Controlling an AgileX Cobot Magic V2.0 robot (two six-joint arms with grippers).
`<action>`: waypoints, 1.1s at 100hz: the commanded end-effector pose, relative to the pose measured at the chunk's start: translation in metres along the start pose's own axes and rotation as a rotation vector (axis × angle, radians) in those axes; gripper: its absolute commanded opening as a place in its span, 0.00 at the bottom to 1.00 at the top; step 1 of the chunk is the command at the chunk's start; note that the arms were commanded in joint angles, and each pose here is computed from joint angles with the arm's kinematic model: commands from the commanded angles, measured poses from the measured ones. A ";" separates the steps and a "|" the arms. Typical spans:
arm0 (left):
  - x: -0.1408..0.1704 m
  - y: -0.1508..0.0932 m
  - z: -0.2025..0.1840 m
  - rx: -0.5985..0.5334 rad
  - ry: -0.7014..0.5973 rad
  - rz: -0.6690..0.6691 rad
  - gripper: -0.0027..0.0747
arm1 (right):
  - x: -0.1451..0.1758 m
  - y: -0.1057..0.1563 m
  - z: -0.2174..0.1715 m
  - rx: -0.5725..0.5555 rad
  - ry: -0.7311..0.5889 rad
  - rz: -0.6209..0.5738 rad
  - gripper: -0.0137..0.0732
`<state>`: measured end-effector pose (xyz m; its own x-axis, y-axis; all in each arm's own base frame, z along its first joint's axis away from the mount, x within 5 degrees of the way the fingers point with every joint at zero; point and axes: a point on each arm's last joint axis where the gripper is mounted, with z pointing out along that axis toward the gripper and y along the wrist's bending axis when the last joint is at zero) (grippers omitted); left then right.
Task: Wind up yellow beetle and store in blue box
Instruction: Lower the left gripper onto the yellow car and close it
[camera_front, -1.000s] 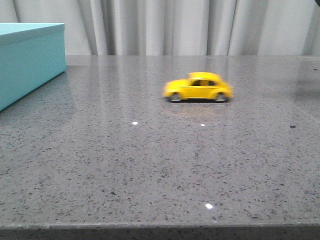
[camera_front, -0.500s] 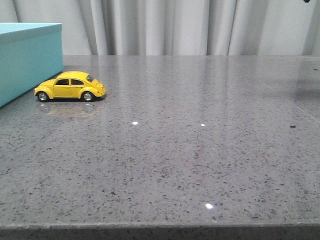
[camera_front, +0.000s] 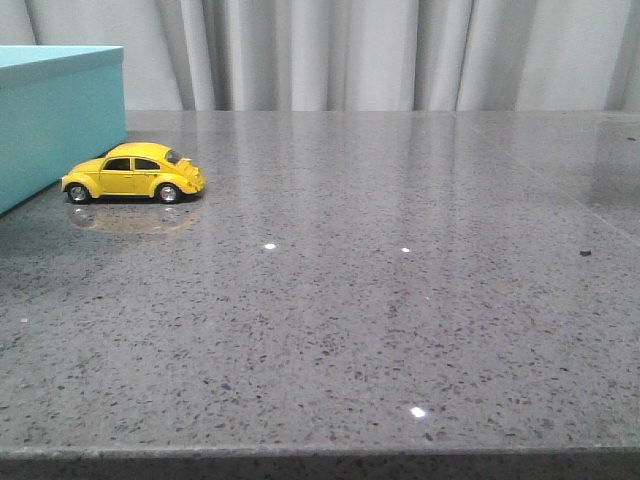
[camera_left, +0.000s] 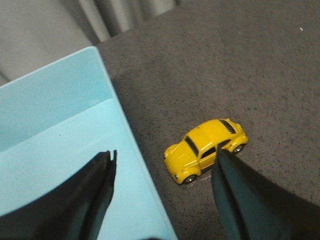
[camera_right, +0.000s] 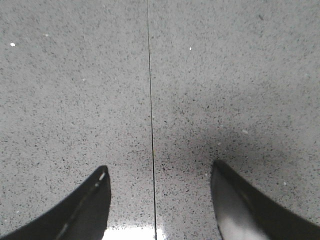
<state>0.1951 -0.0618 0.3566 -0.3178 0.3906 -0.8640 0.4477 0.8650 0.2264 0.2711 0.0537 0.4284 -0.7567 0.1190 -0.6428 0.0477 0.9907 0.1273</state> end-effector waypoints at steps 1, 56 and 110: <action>-0.030 0.000 0.004 0.028 -0.039 0.123 0.57 | -0.005 -0.002 -0.029 -0.025 -0.125 -0.018 0.67; -0.074 0.002 0.104 0.289 0.245 0.512 0.57 | -0.001 -0.005 -0.051 -0.037 -0.176 -0.037 0.67; -0.042 -0.006 0.161 0.409 0.361 0.628 0.57 | 0.000 -0.005 -0.051 -0.034 -0.174 -0.055 0.67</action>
<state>0.3402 -0.1305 0.2990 -0.1547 0.9189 -0.3630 0.9064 0.2781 0.3178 0.2468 0.0482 0.4493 -0.7061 0.0841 -0.7031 0.0039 0.9934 0.1149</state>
